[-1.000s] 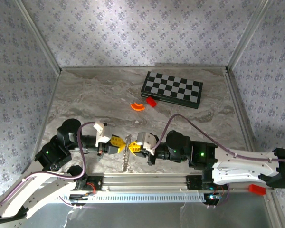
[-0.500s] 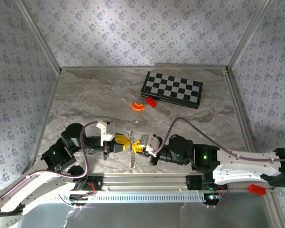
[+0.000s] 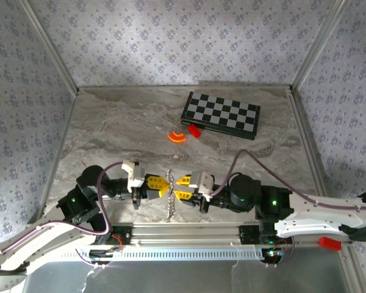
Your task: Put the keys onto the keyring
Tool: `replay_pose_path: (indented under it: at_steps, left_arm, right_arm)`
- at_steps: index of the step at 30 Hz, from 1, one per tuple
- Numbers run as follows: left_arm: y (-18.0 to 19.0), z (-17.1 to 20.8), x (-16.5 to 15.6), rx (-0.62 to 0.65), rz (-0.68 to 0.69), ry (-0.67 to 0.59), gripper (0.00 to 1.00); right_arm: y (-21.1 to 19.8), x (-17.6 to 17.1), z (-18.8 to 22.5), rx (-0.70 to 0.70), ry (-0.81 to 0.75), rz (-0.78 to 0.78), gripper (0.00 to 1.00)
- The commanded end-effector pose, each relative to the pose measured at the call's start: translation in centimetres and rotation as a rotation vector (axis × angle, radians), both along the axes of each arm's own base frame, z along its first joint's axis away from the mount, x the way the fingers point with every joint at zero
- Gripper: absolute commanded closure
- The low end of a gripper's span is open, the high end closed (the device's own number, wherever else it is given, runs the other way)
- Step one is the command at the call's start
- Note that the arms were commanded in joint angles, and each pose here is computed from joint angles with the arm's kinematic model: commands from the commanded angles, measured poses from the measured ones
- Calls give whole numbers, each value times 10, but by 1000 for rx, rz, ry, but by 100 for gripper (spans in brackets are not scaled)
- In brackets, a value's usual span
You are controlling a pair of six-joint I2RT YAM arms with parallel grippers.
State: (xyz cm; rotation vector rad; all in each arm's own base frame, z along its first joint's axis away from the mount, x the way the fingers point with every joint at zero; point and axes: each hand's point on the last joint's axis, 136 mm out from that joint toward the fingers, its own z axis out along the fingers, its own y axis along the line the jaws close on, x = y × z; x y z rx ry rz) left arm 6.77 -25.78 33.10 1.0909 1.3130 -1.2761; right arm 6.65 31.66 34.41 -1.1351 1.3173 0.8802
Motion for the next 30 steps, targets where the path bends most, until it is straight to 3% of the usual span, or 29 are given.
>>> replay_pose_path:
  at_steps: [1, 7, 18, 30]
  left_arm:
    - [7, 37, -20, -131, -77, -109, 100]
    - [8, 44, -36, -158, -139, -143, 100]
    - [7, 48, -40, -175, -127, -178, 100]
    - [6, 47, -43, -167, -131, -178, 100]
  right_arm:
    - [-13, -11, 21, 92, 41, 51, 69]
    - [-17, -9, 23, 70, 66, 32, 71]
    - [8, -32, 24, 29, 65, 134, 69]
    - [11, -32, 27, 58, 45, 131, 85]
